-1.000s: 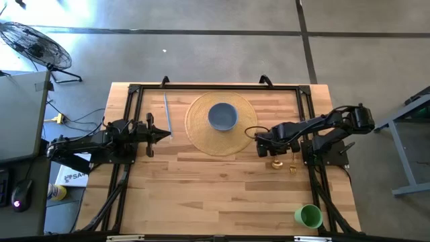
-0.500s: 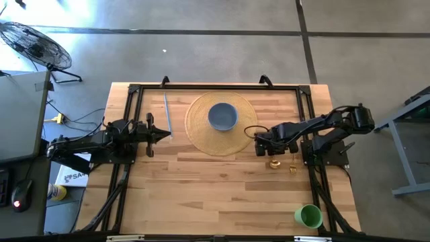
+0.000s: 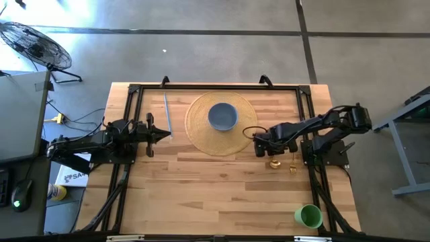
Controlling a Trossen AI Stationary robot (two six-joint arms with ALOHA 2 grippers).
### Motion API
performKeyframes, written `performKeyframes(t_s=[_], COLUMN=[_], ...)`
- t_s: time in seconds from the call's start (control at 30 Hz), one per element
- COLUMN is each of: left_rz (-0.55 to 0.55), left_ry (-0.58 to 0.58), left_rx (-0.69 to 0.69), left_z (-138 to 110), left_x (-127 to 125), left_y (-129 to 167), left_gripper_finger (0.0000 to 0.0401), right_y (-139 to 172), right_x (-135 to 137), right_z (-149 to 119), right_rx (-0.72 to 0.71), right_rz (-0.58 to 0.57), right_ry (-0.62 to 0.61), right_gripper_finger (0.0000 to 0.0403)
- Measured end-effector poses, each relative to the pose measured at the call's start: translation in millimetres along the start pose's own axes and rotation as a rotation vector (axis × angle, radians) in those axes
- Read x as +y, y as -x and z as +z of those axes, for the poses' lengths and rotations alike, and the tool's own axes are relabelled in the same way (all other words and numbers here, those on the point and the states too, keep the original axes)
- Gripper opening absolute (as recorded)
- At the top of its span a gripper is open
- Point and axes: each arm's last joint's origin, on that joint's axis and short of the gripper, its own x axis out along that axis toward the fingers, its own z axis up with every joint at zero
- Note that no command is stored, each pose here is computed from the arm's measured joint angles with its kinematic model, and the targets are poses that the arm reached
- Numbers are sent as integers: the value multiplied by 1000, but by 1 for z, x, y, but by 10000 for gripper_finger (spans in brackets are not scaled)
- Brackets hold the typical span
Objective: Pick & Place Utensil
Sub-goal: Put the gold spoon into the blue bowl on the brown mat
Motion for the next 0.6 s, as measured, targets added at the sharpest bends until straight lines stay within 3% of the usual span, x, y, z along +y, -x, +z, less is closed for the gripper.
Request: performKeyframes(t_s=[0.33,0.6], left_rz=[0,-1], left_ry=[0,0], left_rx=[0,0], left_z=[0,0], left_x=[0,0], left_y=[0,0], left_gripper_finger=[1,1], right_y=[35,86], right_x=[14,42], right_z=[5,17], right_rx=[-248,-458], right_rz=[66,174], right_ry=[31,121], right_gripper_finger=[7,5])
